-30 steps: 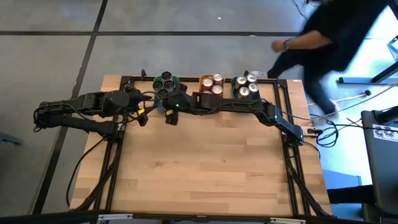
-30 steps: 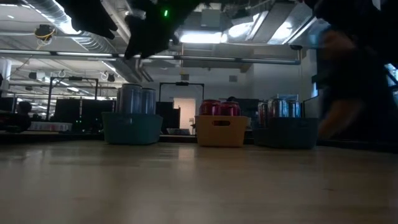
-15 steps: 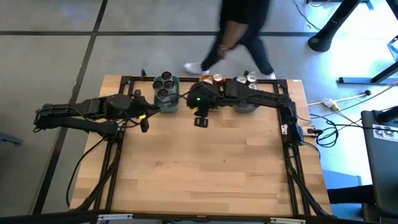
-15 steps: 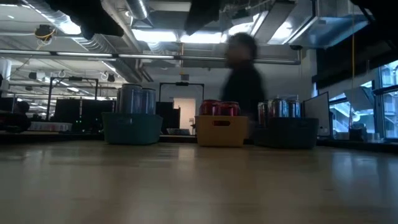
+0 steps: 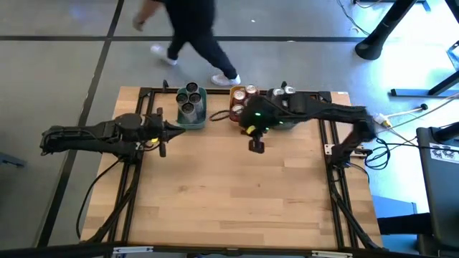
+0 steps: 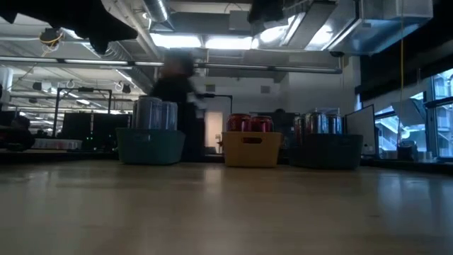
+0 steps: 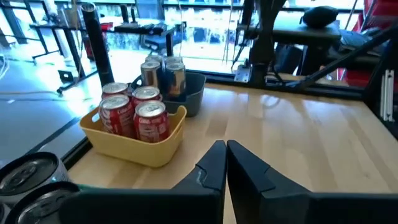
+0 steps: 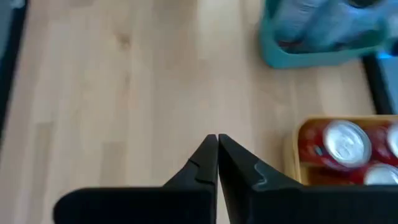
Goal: Sort soda cans
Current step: Return to Home Position
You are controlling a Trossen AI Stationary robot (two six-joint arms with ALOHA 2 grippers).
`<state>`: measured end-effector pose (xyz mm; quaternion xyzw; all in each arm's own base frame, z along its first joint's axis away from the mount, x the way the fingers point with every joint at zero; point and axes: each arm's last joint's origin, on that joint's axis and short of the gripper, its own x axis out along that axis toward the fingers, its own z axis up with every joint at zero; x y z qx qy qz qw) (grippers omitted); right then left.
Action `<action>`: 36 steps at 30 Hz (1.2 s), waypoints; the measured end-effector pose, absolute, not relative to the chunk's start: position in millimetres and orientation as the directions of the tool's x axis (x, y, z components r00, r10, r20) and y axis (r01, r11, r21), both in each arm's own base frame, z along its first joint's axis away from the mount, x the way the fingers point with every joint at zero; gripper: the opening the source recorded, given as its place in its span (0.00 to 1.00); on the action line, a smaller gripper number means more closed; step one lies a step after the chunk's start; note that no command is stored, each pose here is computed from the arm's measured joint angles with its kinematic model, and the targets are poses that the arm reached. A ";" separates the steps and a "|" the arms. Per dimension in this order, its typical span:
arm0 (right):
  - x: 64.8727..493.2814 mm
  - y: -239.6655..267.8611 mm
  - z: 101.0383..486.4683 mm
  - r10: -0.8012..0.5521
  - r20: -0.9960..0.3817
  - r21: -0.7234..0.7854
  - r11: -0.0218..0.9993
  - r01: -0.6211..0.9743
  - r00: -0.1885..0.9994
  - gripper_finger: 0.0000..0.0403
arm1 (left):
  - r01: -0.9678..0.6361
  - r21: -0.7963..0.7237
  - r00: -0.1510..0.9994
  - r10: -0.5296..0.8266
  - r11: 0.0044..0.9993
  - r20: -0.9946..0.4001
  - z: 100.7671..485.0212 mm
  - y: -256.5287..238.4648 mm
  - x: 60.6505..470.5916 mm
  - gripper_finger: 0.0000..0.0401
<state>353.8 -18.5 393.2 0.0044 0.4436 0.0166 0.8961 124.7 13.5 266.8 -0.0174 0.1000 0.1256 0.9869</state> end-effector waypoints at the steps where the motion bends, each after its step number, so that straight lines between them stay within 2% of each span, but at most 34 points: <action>1: 345.8 -18.7 388.3 0.014 -0.783 0.019 1.000 0.001 0.622 0.03 | -0.251 -0.011 0.951 0.245 0.968 -0.191 264.7 13.4 123.7 0.01; 8: 271.6 -17.1 340.3 -0.090 -0.578 0.063 0.986 0.155 0.811 0.02 | -0.249 -0.011 0.958 0.245 0.968 -0.153 254.6 13.1 119.3 0.02; 12: 227.5 -14.8 305.7 -0.106 -0.382 0.130 0.977 0.167 0.918 0.02 | -0.256 -0.008 0.958 0.252 0.967 -0.139 253.4 13.5 120.0 0.02; 16: 190.2 -12.7 267.8 -0.109 -0.244 0.184 0.970 0.157 0.964 0.01 | -0.256 0.006 0.958 0.254 0.967 -0.136 253.6 13.5 120.0 0.01; 22: 160.6 -10.4 236.8 -0.098 -0.220 0.240 0.959 0.151 0.971 0.02 | -0.261 -0.020 0.956 0.256 0.965 -0.147 251.6 13.6 120.5 0.02; 26: 149.0 -9.3 215.2 -0.083 -0.197 0.218 0.968 0.126 0.977 0.03 | -0.258 -0.017 0.964 0.256 0.966 -0.073 239.9 13.7 122.8 0.03; 29: 139.0 -10.7 198.0 -0.144 -0.129 0.216 0.962 0.169 0.981 0.03 | -0.249 -0.035 0.968 0.249 0.968 -0.008 227.7 13.5 121.7 0.02; 36: 118.8 -9.5 172.0 -0.146 -0.056 0.252 0.955 0.155 0.988 0.02 | -0.193 -0.067 0.980 0.196 0.979 0.028 202.4 11.5 115.9 0.01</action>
